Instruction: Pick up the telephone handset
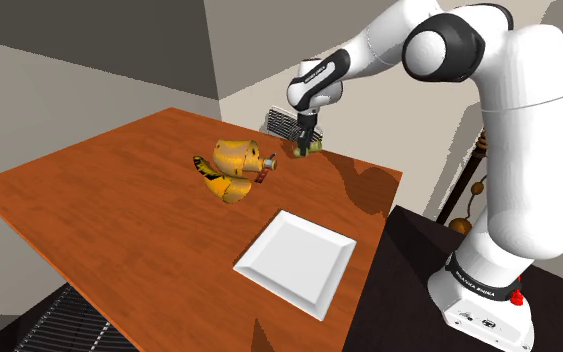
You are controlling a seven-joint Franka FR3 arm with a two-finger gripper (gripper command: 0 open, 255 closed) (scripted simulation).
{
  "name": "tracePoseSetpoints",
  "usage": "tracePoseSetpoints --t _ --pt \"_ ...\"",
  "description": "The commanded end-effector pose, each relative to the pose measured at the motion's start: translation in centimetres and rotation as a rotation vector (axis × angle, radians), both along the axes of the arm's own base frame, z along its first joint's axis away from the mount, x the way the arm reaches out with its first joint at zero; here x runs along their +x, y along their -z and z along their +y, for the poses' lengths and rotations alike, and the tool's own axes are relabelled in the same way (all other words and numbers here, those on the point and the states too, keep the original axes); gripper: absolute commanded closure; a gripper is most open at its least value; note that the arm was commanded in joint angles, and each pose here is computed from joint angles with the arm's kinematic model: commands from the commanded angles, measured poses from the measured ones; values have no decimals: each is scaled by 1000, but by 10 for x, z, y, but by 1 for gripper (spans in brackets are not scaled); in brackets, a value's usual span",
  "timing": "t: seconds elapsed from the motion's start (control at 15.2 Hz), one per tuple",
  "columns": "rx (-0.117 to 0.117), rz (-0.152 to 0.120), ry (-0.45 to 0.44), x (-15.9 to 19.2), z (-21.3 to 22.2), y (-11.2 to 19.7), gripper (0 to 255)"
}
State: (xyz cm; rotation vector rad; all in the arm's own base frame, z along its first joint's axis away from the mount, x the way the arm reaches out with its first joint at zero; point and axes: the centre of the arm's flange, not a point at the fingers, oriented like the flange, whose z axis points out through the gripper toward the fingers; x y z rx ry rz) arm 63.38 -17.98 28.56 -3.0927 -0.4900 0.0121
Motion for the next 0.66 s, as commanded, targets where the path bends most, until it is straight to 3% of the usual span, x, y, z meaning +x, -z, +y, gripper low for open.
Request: tracePoseSetpoints --t 0.0,0.59 --pt "0 0 0 0 1 -11 255" --pt "0 0 0 0 1 -49 255"
